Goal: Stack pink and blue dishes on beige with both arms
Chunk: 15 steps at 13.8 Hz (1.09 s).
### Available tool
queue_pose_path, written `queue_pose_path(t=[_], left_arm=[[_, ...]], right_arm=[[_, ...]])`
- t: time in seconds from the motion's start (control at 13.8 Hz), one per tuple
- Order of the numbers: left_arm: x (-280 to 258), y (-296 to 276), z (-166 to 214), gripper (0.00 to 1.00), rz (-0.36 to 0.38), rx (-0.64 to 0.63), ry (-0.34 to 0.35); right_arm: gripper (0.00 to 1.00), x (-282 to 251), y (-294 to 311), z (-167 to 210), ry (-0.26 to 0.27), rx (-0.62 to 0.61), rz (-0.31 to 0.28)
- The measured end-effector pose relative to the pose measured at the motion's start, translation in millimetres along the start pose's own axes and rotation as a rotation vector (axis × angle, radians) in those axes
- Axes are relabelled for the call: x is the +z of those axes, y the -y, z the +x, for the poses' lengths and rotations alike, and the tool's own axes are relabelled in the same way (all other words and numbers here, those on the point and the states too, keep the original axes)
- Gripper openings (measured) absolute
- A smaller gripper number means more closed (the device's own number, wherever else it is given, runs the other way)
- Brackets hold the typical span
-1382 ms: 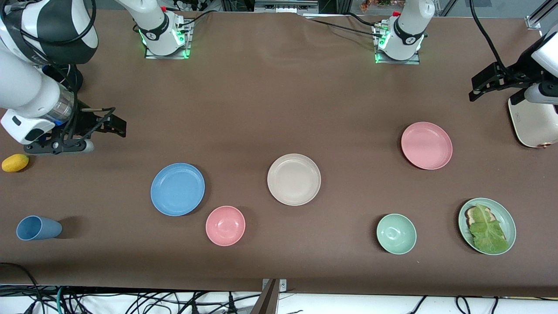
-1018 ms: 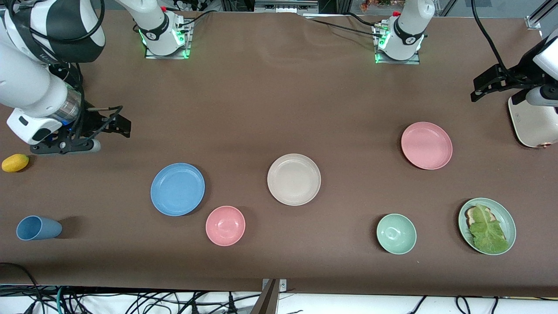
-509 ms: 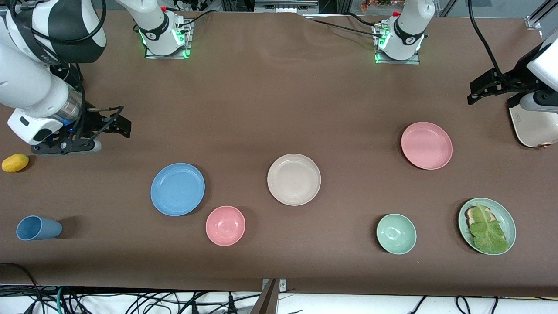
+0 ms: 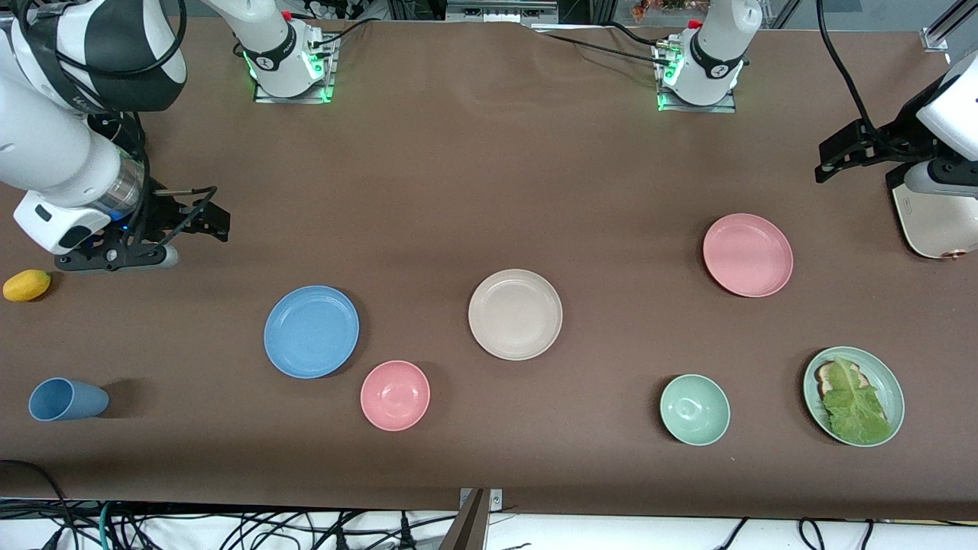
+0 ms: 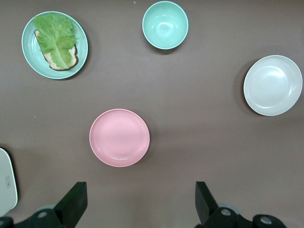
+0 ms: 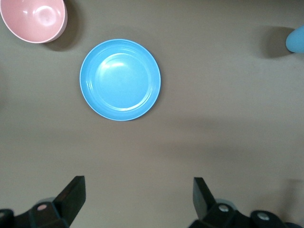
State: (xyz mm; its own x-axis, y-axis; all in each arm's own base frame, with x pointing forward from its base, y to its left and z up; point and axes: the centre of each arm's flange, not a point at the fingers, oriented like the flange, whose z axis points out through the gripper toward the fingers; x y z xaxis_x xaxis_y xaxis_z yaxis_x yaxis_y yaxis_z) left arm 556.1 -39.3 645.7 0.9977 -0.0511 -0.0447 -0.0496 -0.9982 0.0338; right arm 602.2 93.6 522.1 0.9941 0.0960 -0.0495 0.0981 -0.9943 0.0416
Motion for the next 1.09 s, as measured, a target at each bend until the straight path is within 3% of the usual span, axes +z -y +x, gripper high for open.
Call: queue_pose_path(t=[0.87, 1.09], left_arm=[[4, 2, 2, 1.0, 0.0, -0.003, 0.007], [7, 2, 4, 1.0, 0.001, -0.004, 0.012]], right_arm=[[1.0, 6, 0, -2, 0.034, 0.0, 0.004], [1.0, -4, 2, -11, 0.074, -0.021, 0.047]])
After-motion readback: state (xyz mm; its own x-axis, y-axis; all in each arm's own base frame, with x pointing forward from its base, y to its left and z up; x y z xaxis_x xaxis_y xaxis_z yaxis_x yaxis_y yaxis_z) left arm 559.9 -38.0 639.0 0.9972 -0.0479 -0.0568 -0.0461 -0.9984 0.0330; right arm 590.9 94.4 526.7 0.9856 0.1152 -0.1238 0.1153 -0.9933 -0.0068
